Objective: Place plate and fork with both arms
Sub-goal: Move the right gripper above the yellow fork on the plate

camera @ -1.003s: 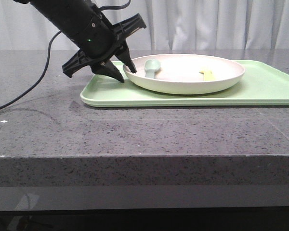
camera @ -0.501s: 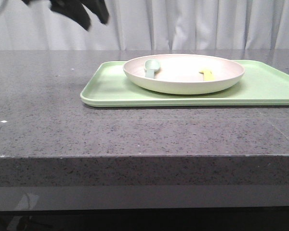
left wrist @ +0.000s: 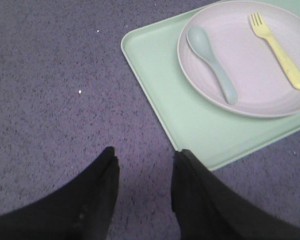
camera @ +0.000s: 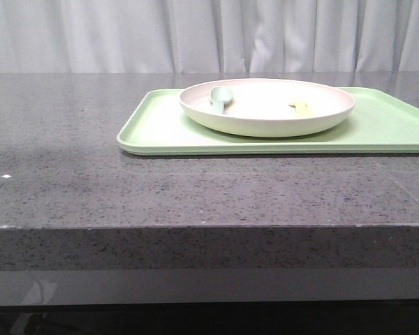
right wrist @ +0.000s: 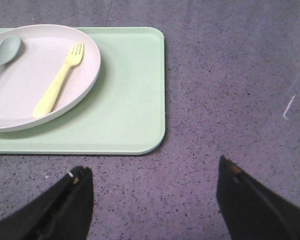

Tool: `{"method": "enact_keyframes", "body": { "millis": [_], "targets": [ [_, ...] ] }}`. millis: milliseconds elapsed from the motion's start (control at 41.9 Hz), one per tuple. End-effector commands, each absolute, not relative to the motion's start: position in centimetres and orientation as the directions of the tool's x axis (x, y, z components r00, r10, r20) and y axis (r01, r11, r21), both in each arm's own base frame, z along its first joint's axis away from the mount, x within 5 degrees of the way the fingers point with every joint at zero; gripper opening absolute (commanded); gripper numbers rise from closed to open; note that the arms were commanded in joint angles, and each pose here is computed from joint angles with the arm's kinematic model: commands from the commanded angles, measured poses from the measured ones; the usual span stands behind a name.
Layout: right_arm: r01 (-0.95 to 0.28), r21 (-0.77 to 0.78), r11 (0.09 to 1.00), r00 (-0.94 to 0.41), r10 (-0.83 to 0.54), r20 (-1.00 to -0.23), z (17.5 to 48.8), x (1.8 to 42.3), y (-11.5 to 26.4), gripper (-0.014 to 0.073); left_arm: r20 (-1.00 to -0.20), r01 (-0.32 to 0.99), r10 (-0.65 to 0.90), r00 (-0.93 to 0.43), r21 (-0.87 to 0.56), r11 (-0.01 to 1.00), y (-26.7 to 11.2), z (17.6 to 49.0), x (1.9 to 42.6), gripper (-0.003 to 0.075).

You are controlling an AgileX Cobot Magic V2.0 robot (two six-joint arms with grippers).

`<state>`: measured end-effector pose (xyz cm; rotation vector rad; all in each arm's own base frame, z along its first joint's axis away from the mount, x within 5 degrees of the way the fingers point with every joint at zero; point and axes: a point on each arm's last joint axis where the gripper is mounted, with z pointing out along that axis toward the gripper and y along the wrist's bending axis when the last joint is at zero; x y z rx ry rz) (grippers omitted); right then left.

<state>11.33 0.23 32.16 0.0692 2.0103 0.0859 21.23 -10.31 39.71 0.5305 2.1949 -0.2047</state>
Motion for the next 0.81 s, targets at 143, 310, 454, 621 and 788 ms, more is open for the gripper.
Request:
{"method": "enact_keyframes", "body": {
  "millis": [143, 310, 454, 621, 788],
  "targets": [
    [0.01, 0.091, 0.996, -0.338, 0.089, -0.937, 33.8, 11.7, 0.1, 0.0541, -0.835, 0.438, 0.243, -0.494, 0.002, 0.899, -7.7, 38.7, 15.7, 0.0259],
    [0.01, 0.091, 0.996, -0.338, 0.089, -0.937, 33.8, 11.7, 0.1, 0.0541, -0.838, 0.438, 0.241, -0.49, 0.002, 0.899, -6.6, 37.7, 13.6, 0.0258],
    [0.01, 0.091, 0.996, -0.338, 0.089, -0.937, 33.8, 11.7, 0.1, 0.0541, -0.84, 0.438, 0.239, -0.488, 0.001, 0.899, -6.2, 37.6, 12.7, 0.0259],
    [0.01, 0.091, 0.996, -0.338, 0.089, -0.937, 33.8, 11.7, 0.1, 0.0541, -0.839, 0.438, 0.24, -0.489, 0.001, 0.899, -6.2, 37.6, 12.7, 0.0258],
    [0.01, 0.091, 0.996, -0.338, 0.089, -0.937, 33.8, 11.7, 0.1, 0.0541, -0.839, 0.438, 0.24, -0.489, 0.001, 0.899, -6.2, 37.6, 12.7, 0.0259]
  ]
}}
